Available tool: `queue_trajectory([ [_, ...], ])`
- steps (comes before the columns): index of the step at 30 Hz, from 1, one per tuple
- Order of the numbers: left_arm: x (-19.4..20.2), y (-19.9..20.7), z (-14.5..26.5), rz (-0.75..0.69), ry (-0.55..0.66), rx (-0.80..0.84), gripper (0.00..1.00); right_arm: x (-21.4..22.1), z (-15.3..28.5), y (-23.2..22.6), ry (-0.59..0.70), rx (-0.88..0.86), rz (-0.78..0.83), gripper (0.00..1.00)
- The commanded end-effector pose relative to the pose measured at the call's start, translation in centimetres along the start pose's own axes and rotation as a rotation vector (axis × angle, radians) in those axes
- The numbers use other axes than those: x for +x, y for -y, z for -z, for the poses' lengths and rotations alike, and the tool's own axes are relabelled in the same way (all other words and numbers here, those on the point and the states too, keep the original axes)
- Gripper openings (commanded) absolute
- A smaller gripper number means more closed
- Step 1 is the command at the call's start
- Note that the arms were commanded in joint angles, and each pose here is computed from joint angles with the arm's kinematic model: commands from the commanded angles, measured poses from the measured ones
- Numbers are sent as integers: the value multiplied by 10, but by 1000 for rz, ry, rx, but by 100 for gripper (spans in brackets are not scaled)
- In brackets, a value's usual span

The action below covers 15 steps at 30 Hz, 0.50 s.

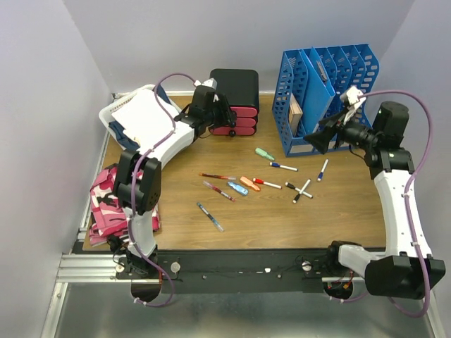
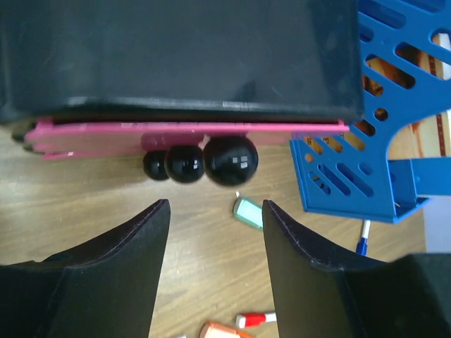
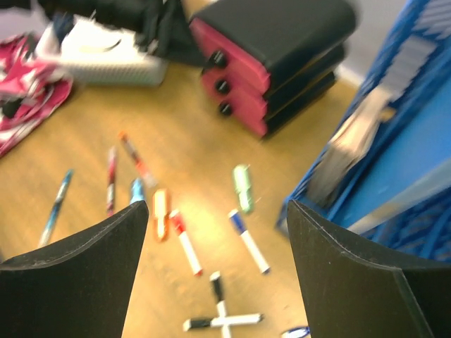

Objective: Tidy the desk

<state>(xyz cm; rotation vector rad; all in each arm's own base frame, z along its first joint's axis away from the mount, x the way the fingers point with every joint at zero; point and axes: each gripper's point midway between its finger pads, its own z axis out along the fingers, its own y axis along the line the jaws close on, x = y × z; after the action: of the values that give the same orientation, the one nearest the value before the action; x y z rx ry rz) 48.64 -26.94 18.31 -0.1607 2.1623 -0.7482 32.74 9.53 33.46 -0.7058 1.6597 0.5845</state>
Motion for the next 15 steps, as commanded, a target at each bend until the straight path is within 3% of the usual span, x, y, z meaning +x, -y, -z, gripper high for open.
queue_trajectory([
  [1,-15,9,-18,-41,30,16,61,34,4,-32,-58,-126,-65,87],
  [11,-14,6,-39,-33,18,-23,51,37,3,-34,-54,-134,-83,87],
  [15,-11,8,-39,-41,6,-12,17,38,2,-34,-55,-137,-84,87],
])
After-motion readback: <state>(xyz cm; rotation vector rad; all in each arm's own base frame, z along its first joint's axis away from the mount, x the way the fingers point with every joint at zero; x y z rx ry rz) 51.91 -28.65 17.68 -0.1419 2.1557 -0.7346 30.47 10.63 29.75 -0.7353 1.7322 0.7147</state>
